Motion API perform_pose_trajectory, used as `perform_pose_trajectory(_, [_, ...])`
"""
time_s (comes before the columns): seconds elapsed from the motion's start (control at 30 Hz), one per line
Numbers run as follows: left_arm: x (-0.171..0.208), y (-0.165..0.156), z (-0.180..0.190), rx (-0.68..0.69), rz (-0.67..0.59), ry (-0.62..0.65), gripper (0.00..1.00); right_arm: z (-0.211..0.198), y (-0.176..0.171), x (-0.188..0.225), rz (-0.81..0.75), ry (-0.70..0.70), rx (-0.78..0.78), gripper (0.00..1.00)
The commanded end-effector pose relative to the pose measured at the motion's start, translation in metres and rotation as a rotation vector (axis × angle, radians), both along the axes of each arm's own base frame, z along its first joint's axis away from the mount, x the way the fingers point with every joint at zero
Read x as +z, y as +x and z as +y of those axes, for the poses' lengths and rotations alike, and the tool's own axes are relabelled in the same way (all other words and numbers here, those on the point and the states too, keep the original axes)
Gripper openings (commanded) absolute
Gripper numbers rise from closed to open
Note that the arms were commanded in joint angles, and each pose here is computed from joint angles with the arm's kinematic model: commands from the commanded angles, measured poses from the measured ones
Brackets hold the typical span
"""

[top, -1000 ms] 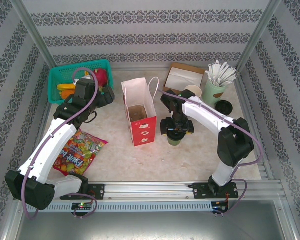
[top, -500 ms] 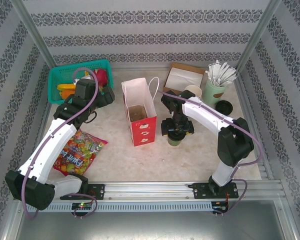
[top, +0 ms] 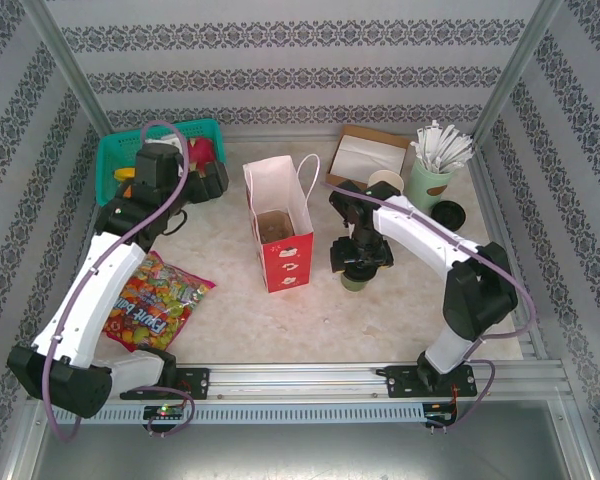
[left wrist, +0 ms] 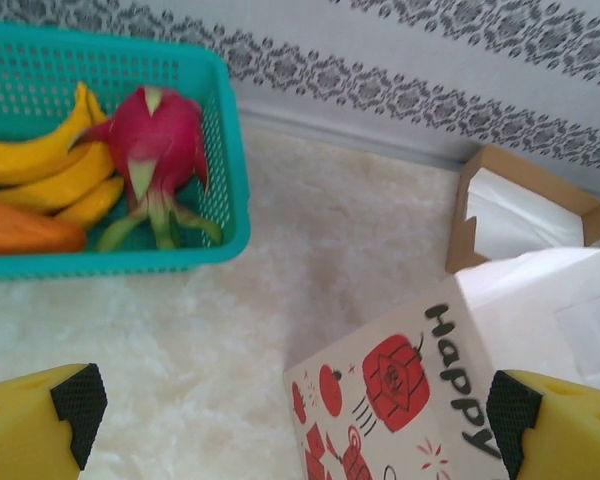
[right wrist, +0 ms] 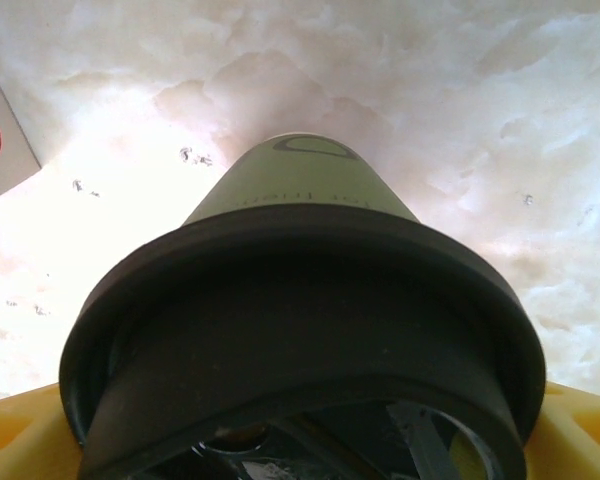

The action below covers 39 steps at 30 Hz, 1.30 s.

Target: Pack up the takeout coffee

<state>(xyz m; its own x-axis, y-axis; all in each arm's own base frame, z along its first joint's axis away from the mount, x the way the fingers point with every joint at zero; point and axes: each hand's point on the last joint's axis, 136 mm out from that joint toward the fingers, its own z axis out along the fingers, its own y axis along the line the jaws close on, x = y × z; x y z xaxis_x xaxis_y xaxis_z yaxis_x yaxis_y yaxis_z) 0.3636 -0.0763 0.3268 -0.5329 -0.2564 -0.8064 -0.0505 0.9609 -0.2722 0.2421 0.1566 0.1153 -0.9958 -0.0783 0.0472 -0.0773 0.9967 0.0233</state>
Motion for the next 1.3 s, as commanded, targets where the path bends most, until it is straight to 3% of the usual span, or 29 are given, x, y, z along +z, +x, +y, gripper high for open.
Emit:
perform_pose_trajectory(0.0, [0.005,0.021,0.005,-0.032,-0.027,0.119,1.0,-0.008,-0.015,0.01,0.016,0.004,0.04,0.74])
perform_pose_trajectory(0.1, [0.008,0.042,-0.007,-0.106,-0.027,0.162,1.0,-0.009,-0.018,0.015,0.003,0.015,0.05,0.74])
perform_pose_trajectory(0.27, [0.003,0.065,-0.052,-0.397,0.01,0.193,1.0,-0.011,-0.022,0.018,-0.023,0.033,0.037,0.74])
perform_pose_trajectory(0.43, [-0.01,0.073,-0.084,-0.638,0.08,0.217,0.93,-0.014,-0.029,0.018,-0.03,0.039,0.032,0.74])
perform_pose_trajectory(0.6, [-0.016,0.077,-0.096,-0.762,0.106,0.244,0.9,-0.016,-0.032,0.021,-0.046,0.045,0.021,0.74])
perform_pose_trajectory(0.8, [-0.028,0.075,-0.107,-0.887,0.15,0.259,0.76,-0.019,-0.036,0.022,-0.052,0.044,0.017,0.74])
perform_pose_trajectory(0.97, [-0.037,0.076,-0.113,-0.942,0.179,0.264,0.74,-0.018,-0.037,0.023,-0.055,0.044,0.017,0.74])
perform_pose_trajectory(1.27, [-0.039,0.087,-0.118,-0.943,0.161,0.272,0.31,-0.021,-0.044,0.032,-0.06,0.045,0.023,0.73])
